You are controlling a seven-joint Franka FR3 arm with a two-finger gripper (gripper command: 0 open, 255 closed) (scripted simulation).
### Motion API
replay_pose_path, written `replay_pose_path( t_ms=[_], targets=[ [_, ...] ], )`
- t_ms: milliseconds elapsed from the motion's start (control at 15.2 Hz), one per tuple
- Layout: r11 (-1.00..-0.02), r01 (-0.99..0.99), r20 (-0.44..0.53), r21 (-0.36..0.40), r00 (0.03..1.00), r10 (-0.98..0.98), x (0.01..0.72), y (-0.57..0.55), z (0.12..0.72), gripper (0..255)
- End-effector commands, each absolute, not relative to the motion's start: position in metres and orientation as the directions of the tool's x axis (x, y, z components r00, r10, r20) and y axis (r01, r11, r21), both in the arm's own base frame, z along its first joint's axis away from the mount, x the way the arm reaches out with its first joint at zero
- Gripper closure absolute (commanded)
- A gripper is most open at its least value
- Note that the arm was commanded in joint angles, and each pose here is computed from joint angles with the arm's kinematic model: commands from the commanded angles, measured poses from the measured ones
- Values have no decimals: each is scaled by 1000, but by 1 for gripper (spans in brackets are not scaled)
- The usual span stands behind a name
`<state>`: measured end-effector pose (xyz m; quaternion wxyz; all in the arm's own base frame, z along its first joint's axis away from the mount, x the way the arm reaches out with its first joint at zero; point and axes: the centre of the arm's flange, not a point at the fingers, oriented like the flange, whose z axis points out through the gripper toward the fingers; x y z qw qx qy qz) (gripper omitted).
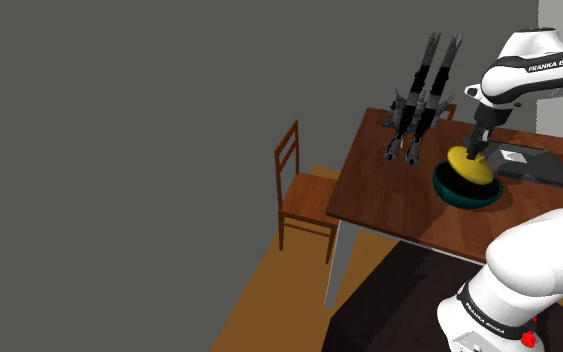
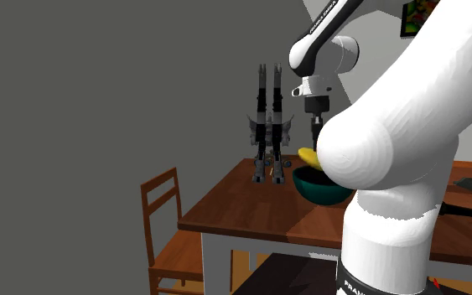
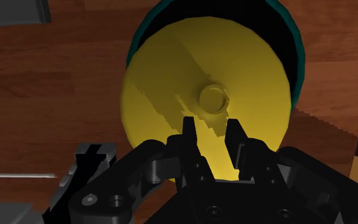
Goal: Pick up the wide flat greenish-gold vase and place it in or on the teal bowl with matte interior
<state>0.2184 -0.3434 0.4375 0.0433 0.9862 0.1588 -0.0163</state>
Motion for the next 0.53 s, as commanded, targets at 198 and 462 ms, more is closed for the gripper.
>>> replay_pose_path(
  t_ms=[198,462],
  targets=[
    [-946,315,-45,81,949,312,218,-344,419,255],
    [-946,315,-45,81,949,312,218,-344,419,255]
  ],
)
